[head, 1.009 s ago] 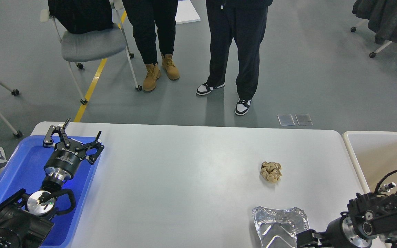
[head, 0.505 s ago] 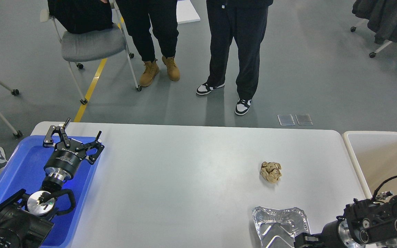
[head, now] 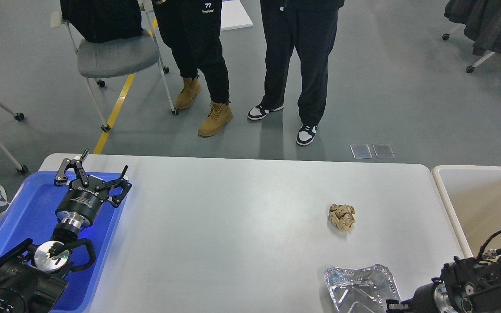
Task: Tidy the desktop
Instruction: 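Lift the foil tray with the right gripper toward the white bin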
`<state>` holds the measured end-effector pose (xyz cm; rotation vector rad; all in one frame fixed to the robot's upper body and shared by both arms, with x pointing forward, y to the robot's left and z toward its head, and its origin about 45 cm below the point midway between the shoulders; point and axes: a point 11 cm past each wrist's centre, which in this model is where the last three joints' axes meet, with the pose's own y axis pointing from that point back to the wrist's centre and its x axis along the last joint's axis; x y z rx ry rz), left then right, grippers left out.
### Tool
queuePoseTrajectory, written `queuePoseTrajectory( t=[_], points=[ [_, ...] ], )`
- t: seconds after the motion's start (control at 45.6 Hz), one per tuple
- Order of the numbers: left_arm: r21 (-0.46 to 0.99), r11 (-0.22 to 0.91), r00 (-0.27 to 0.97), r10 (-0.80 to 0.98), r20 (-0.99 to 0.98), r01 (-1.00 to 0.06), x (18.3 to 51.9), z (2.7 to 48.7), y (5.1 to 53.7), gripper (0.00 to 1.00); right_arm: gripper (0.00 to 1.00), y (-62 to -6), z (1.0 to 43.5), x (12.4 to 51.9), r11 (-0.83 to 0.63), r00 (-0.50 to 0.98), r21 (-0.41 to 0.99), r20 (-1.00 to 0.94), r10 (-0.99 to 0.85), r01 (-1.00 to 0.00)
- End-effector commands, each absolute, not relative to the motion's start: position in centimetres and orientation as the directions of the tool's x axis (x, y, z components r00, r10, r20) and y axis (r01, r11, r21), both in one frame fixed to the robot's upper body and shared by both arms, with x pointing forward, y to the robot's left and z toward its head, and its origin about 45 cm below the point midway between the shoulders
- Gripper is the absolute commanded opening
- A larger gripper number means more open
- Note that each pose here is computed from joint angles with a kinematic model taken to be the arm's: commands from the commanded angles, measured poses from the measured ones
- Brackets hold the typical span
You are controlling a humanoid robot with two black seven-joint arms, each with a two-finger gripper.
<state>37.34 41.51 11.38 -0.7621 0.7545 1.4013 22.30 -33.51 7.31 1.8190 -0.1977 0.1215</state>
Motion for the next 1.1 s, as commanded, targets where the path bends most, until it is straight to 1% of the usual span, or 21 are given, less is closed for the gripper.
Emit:
queuePoseTrajectory(
  t=[0.0, 0.132, 0.241, 0.329, 0.439, 0.505, 0.768, 0.987, 1.075],
  points=[
    [-0.018, 0.027, 0.030, 0.560, -0.828, -0.999, 37.3, 11.4, 41.5, 1.00, 0.00, -34.3, 7.9, 21.6, -0.241, 0.981, 0.952, 0.170, -0.095, -0.188],
    [-0.018, 0.027, 0.030, 0.560, -0.828, -0.999, 37.3, 11.4, 41.5, 1.00, 0.00, -34.6, 9.9, 21.9, -0.262, 0.979, 0.946, 0.166, -0.121, -0.193],
    [-0.018, 0.027, 0.030, 0.560, -0.828, -0.999, 37.3, 11.4, 41.5, 1.00, 0.00, -35.3, 12.7, 21.7, -0.279, 0.986, 0.949, 0.116, -0.118, -0.145],
    [-0.017, 0.028, 0.030, 0.560, -0.828, -0.999, 37.3, 11.4, 41.5, 1.00, 0.00, -36.9, 15.6, 22.3, -0.276, 0.982, 0.947, 0.127, -0.142, -0.162],
    [-0.018, 0.027, 0.030, 0.560, -0.828, -0.999, 37.3, 11.4, 41.5, 1.00, 0.00, -38.1, 19.1, 23.2, -0.288, 0.985, 0.947, 0.102, -0.140, -0.139],
    [-0.018, 0.027, 0.030, 0.560, -0.828, -0.999, 37.3, 11.4, 41.5, 1.00, 0.00, -39.0, 21.0, 23.7, -0.293, 0.982, 0.945, 0.100, -0.159, -0.144],
    [-0.018, 0.027, 0.030, 0.560, -0.828, -0.999, 37.3, 11.4, 41.5, 1.00, 0.00, -40.9, 28.9, 25.4, -0.267, 0.985, 0.953, 0.108, -0.133, -0.141],
    [-0.018, 0.027, 0.030, 0.560, -0.828, -0.999, 37.3, 11.4, 41.5, 1.00, 0.00, -40.8, 35.5, 26.8, -0.237, 0.985, 0.957, 0.153, -0.079, -0.168],
    [-0.018, 0.027, 0.030, 0.560, -0.828, -0.999, 37.3, 11.4, 41.5, 1.00, 0.00, -40.8, 38.0, 28.0, -0.219, 0.969, 0.944, 0.241, -0.059, -0.248]
  ],
)
